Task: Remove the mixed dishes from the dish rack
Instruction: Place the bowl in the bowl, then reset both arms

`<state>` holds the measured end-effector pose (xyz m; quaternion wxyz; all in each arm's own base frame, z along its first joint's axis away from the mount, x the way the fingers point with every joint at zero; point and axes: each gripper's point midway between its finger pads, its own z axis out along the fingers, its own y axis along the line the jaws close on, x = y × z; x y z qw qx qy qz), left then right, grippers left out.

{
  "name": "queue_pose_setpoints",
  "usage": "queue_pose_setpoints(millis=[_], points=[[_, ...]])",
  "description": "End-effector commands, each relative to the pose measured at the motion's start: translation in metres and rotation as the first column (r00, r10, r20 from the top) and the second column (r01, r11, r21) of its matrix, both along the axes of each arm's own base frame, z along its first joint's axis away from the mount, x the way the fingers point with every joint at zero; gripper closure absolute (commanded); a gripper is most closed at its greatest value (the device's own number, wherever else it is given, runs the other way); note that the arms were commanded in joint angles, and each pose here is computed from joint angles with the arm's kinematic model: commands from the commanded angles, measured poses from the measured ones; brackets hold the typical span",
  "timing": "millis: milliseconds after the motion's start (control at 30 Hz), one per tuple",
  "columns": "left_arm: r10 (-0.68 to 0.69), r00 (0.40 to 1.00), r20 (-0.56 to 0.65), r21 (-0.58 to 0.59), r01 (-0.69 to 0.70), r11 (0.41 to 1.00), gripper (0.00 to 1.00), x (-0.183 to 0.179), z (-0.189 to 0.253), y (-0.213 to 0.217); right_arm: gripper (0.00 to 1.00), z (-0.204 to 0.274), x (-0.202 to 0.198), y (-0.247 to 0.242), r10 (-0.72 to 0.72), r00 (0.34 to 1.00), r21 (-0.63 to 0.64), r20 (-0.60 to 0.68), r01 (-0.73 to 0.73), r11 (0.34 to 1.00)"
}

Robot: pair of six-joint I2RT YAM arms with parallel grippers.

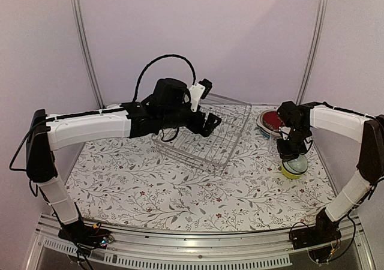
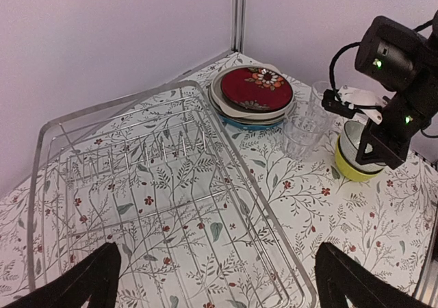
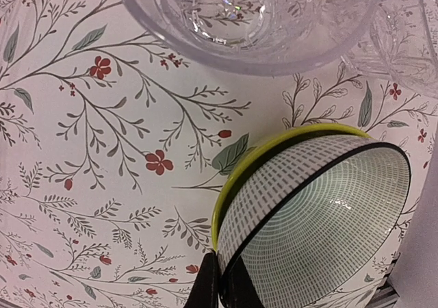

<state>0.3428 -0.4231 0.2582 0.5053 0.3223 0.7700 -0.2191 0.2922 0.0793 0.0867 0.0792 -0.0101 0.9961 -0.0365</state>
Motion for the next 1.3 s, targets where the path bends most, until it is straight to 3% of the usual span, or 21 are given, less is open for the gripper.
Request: queue_pose_setpoints(millis=[0, 767, 1267], points=[[0.002, 1.0, -0.006, -0.002, -0.002, 1.0, 0.0, 0.005, 0.0, 0.0, 1.0, -0.004, 0.001, -0.009, -0.008, 1.0, -0.044, 0.017, 0.009, 0.999], [-0.002, 1.0, -0.014, 0.003, 0.002, 1.0, 0.01, 0.005, -0.004, -0.001, 0.99, -0.033, -0.004, -0.016, 0.016, 0.997, -0.104, -0.073, -0.023, 0.994], [-0.003, 1.0, -0.014, -0.003, 0.003, 1.0, 0.0, 0.006, -0.001, -0.001, 0.6, 0.013, 0.004, -0.007, 0.024, 0.999, -0.063, 0.021, -0.023, 0.998]])
